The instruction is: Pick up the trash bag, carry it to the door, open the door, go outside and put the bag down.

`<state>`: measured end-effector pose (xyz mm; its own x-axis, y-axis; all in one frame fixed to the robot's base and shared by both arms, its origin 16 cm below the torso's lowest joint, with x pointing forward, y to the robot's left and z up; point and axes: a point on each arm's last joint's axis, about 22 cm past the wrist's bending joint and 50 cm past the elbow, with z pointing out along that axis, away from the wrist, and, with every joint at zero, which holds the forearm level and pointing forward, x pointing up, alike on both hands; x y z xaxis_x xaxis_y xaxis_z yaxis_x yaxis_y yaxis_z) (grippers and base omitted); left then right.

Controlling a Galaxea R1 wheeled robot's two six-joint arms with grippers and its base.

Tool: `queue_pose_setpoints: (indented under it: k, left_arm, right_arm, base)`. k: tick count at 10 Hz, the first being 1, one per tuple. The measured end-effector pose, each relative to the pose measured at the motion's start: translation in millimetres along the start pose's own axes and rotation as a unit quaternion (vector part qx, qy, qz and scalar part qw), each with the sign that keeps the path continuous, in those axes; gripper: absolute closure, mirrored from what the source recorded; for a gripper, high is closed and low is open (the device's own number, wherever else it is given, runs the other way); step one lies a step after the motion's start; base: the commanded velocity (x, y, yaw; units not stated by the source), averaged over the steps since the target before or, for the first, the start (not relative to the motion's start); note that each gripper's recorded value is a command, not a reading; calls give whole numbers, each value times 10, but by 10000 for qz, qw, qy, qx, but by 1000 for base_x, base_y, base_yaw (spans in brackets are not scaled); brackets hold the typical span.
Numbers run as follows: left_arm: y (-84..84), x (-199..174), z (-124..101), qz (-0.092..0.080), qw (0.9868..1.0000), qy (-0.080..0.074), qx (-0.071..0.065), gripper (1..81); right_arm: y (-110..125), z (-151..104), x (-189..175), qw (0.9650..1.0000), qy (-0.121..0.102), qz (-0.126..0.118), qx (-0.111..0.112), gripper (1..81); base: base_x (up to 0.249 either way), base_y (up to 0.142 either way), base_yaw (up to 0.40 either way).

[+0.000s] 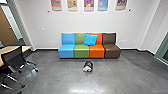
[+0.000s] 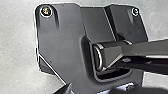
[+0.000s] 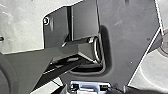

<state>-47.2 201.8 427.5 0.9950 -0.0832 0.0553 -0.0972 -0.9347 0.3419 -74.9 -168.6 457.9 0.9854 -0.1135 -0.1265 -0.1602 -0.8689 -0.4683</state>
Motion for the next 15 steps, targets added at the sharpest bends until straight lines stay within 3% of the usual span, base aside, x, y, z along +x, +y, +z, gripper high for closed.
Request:
queue_pose_setpoints:
  k: [15]
  left_arm:
    - [0, 0, 0, -1, 10000, -3, 0, 10]
  right_arm:
    - [-30, -6, -11, 10000, -25, 5, 40, 10]
  base:
    - [191, 0, 0]
